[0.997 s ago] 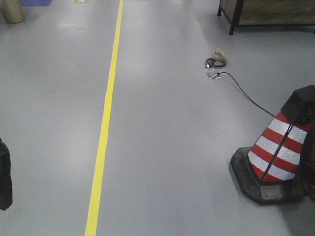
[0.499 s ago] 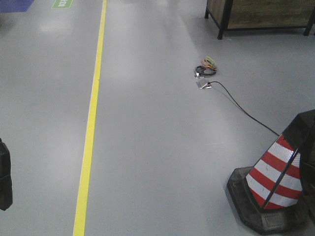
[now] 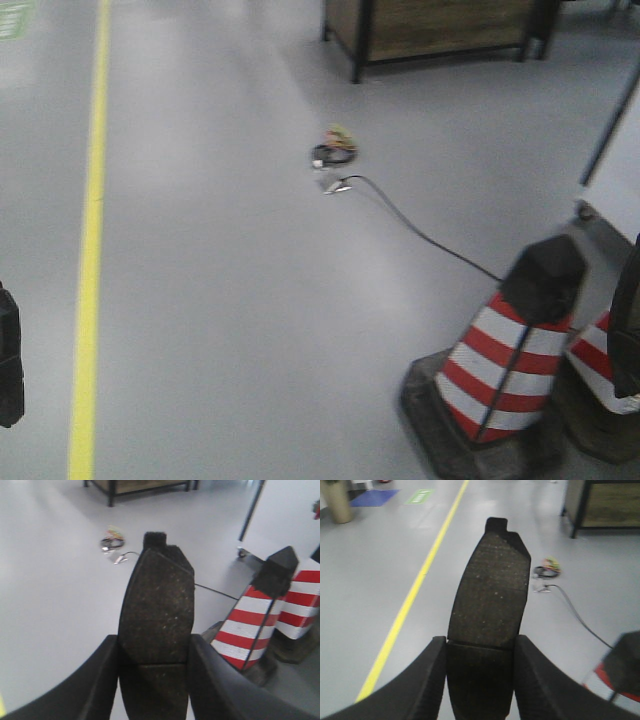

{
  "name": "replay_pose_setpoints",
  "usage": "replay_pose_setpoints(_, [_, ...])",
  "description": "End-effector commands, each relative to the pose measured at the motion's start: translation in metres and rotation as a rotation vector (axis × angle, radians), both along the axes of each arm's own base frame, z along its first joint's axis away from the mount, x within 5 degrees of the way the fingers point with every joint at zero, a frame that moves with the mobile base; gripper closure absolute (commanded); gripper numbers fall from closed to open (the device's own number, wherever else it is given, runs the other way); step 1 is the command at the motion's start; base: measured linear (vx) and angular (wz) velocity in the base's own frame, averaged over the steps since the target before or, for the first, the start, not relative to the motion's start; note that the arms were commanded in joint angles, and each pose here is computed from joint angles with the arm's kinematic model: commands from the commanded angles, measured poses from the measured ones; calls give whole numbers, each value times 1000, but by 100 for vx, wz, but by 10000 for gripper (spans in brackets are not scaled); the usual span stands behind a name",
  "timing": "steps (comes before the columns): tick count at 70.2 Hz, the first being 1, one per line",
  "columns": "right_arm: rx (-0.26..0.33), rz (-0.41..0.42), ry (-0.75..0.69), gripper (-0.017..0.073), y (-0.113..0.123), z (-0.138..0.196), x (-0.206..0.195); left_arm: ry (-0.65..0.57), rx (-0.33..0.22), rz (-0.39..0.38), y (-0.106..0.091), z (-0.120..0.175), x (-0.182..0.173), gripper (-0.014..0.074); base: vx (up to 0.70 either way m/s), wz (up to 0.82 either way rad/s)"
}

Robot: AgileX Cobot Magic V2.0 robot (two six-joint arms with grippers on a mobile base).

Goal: Move and align brake pads A on conveyor
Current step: 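Drive past the red-white cones toward the conveyor belt, then turn and drive up to the conveyor belt holding two pads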

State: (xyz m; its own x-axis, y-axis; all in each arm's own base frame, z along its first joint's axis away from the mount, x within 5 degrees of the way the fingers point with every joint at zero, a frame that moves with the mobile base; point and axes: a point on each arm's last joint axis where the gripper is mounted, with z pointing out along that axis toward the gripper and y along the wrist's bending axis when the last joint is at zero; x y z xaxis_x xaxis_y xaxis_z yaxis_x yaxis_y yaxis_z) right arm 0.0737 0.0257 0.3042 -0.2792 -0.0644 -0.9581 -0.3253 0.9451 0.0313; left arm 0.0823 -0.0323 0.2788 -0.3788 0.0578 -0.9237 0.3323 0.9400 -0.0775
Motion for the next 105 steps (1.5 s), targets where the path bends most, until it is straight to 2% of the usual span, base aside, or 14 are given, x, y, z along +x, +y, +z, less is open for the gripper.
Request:
replay_pose_setpoints(1, [28, 8, -118, 562, 1, 18, 1, -105, -46, -16, -3, 17, 2, 440, 22, -76])
replay_pose_setpoints(105, [28, 8, -118, 562, 1, 18, 1, -105, -46, -16, -3, 17, 2, 440, 18, -76])
